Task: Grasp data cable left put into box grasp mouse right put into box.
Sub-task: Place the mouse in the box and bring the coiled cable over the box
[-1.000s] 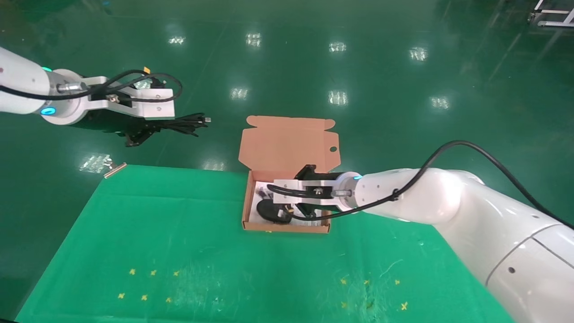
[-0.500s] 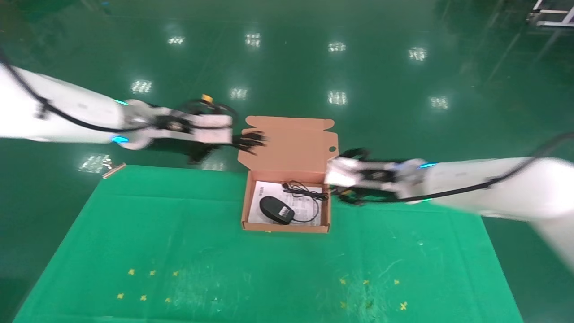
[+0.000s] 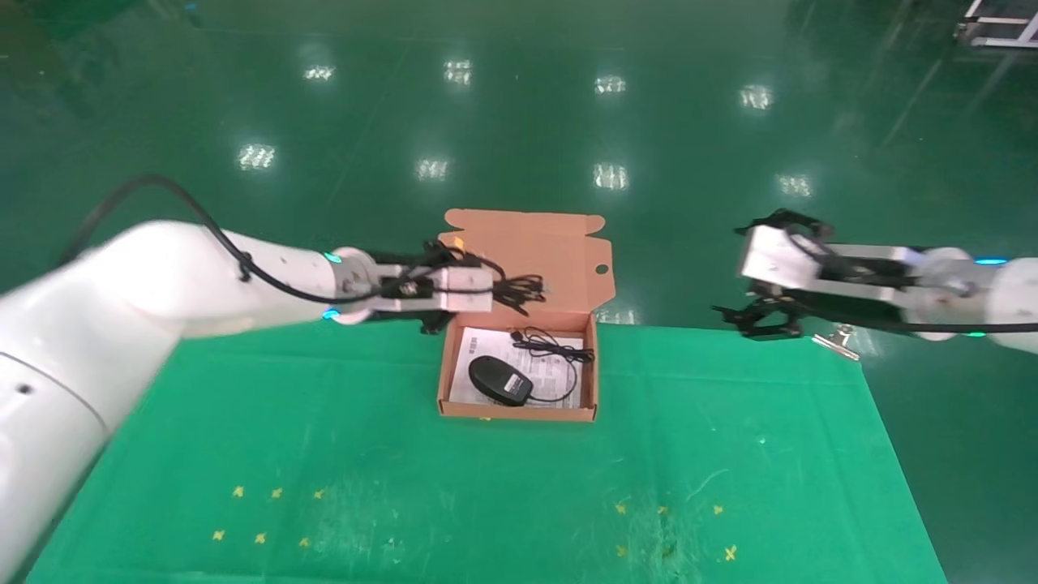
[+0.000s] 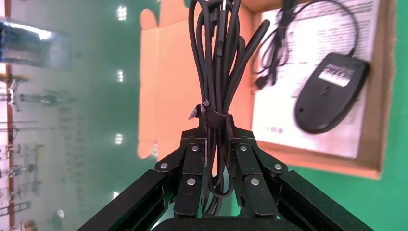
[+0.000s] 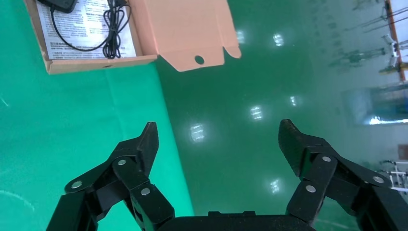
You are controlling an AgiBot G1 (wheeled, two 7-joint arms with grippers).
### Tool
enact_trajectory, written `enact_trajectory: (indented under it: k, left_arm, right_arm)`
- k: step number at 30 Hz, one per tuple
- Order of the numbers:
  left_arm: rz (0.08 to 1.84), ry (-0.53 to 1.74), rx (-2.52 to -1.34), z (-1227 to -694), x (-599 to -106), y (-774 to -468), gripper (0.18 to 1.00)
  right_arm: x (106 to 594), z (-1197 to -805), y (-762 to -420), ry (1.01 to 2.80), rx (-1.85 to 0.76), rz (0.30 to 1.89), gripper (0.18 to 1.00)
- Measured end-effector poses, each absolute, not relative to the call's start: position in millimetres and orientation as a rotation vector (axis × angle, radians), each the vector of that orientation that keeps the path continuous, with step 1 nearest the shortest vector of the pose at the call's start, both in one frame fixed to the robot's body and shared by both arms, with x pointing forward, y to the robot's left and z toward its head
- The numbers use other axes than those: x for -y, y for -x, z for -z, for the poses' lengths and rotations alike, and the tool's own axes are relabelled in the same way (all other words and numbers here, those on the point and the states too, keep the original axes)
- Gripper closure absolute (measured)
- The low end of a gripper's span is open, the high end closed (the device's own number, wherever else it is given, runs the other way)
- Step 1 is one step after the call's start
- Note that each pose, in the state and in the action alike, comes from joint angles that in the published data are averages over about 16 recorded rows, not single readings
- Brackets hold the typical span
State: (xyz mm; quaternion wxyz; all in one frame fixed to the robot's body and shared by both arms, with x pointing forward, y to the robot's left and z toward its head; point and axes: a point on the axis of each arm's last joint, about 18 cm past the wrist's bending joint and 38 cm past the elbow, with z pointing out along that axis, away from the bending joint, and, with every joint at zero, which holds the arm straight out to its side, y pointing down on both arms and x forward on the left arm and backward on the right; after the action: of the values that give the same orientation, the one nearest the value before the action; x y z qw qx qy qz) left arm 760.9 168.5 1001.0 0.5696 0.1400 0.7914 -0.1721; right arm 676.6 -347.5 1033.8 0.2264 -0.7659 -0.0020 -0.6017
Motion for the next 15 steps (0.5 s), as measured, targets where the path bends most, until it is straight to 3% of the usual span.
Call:
enact_trajectory:
  k: [15]
  left_arm:
    - [0.492, -0.431, -1.878, -947, -142, -760, 0.941]
  right_arm:
    - [376, -1050, -632, 2.074, -0.025, 1.676, 0.196]
